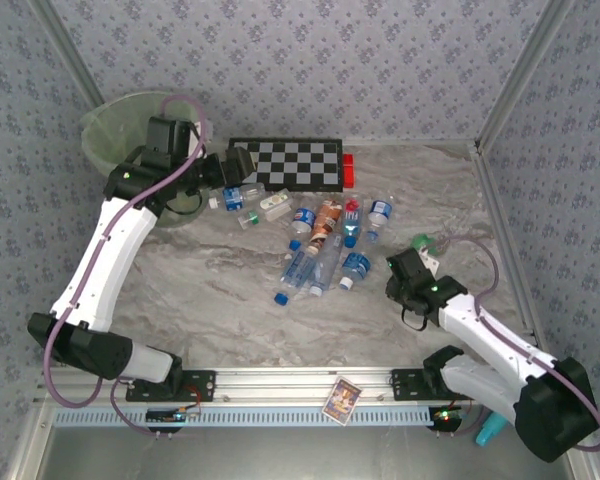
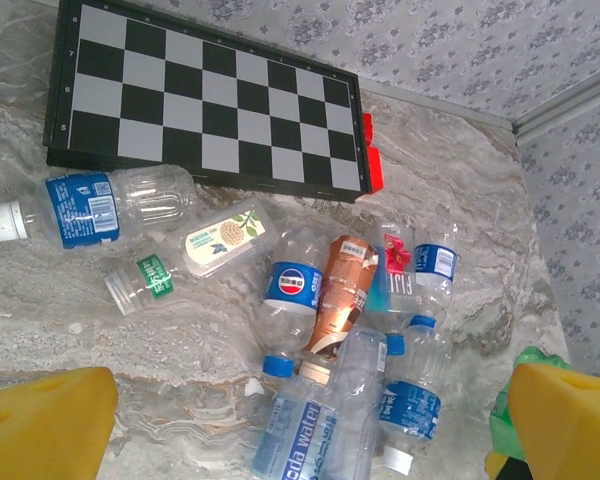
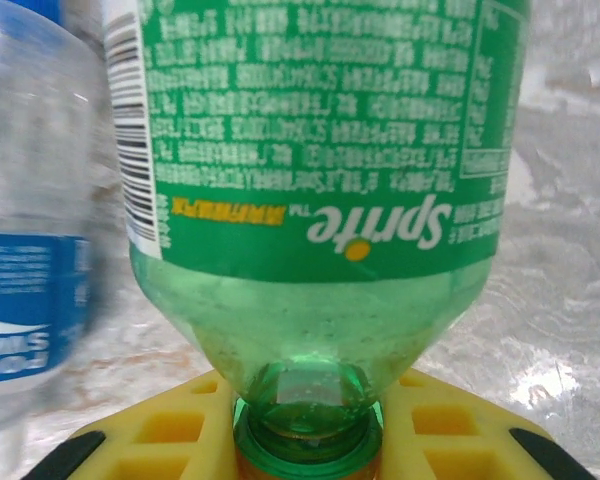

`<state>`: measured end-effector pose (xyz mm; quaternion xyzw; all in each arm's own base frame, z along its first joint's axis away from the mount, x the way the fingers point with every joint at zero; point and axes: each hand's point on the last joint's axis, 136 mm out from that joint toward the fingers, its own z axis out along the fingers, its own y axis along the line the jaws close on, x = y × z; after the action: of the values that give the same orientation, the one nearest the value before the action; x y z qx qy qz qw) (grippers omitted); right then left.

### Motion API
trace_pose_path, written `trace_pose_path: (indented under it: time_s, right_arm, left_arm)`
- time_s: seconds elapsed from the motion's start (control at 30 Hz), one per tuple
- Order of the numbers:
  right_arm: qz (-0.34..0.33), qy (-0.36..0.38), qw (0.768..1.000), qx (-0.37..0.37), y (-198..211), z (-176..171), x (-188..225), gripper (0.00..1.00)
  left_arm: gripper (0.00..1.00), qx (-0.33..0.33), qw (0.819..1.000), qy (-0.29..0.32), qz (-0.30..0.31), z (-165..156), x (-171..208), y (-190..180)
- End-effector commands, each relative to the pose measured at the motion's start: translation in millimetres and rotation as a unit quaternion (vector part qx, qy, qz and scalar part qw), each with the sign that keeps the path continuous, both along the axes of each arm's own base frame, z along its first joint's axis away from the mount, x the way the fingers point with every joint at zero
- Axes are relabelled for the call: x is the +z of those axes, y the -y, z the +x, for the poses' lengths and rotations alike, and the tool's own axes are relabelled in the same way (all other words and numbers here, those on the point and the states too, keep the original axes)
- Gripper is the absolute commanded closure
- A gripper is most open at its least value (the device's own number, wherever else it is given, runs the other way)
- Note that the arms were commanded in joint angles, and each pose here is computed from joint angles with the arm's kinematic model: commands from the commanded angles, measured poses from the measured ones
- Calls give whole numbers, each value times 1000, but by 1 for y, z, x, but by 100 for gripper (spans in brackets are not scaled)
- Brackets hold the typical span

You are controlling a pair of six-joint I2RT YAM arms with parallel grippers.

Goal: Put the plastic bottles in the bin

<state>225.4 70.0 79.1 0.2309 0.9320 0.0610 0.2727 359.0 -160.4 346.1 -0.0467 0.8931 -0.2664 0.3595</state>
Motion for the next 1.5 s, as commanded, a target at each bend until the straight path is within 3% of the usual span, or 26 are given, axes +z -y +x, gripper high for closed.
trace_pose_path:
  time_s: [0.0,0.27,0.7,1.0,1.47]
  right_arm:
    - [-23,36,999,29,-4,13,33,71]
    - [-14,114,986,123,-60,51,100,72]
    - [26,182,931,316,-186,72,180,72]
    - [32,194,906,376,-227,70,199,72]
    - [5,202,883,423,-253,54,210,72]
  left_arm:
    - [0,-3,999,6,-52,7,12,5]
    - [2,-40,992,-3,-119,8,22,22]
    - [12,-120,973,-11,-199,1,30,56]
    - [17,-173,962,-18,-212,-16,30,85]
    - [18,-208,955,-40,-207,-22,17,115]
